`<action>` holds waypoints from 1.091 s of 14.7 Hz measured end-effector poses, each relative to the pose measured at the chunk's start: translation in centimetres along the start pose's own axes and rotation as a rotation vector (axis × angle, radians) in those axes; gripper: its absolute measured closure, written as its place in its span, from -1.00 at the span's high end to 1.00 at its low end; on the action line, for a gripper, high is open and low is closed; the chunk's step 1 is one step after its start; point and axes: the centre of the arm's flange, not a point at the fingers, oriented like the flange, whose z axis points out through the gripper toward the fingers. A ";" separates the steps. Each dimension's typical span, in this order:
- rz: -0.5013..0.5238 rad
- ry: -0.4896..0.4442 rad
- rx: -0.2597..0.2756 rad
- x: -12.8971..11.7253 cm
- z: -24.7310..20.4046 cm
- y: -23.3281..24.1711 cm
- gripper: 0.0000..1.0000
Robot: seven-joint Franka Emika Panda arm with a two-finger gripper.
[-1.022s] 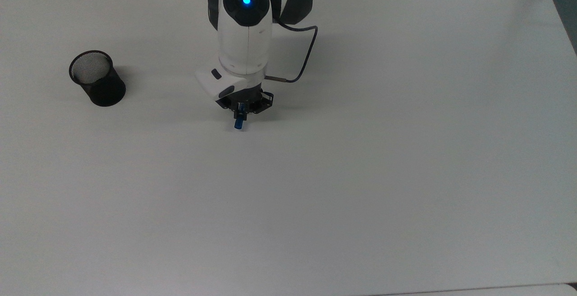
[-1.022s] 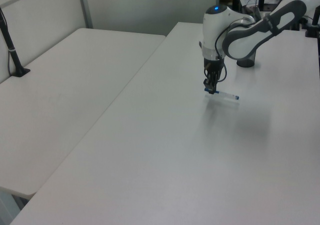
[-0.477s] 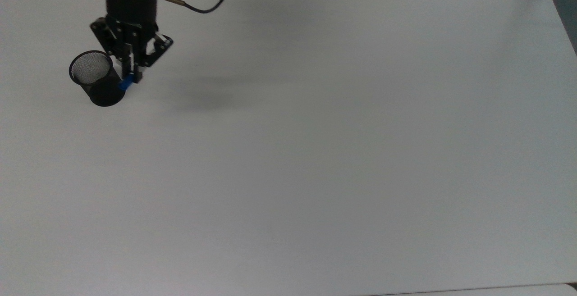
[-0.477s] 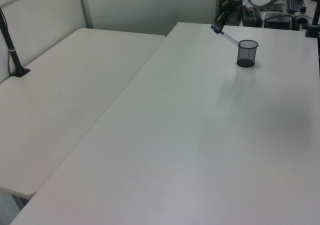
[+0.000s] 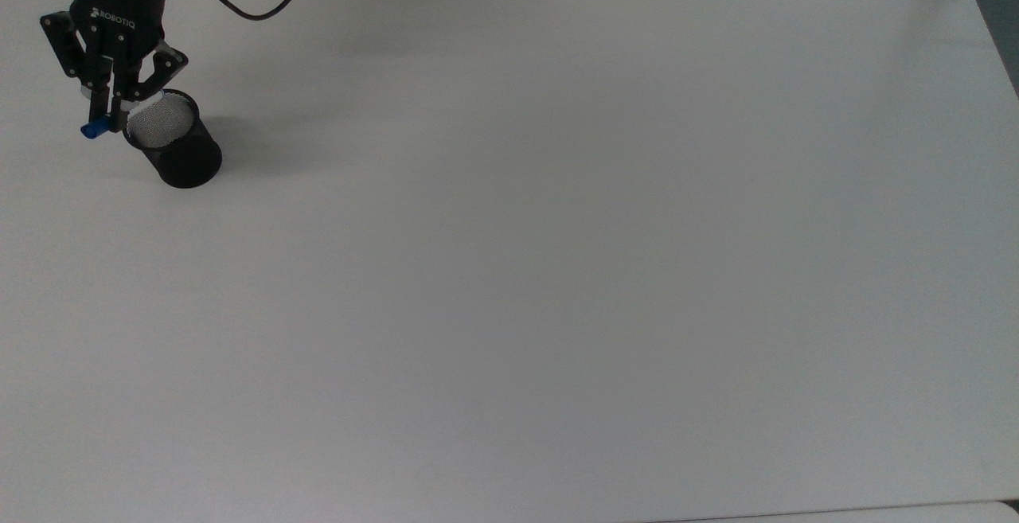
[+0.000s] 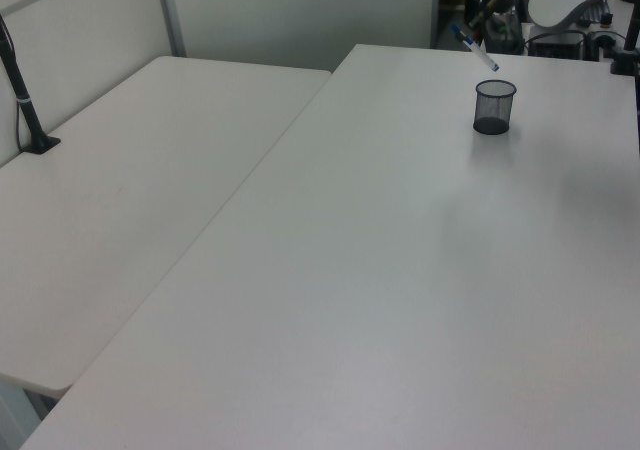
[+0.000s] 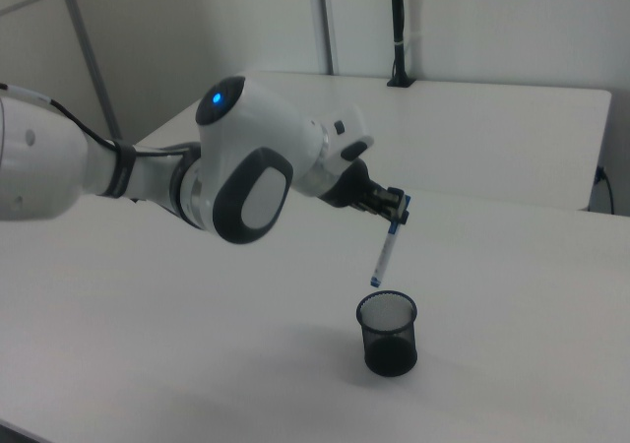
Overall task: Insert the marker
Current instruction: 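Lower the marker upright into the mesh cup and open the gripper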
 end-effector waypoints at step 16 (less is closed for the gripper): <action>-0.048 0.078 0.011 -7.8 5.9 -0.6 -0.67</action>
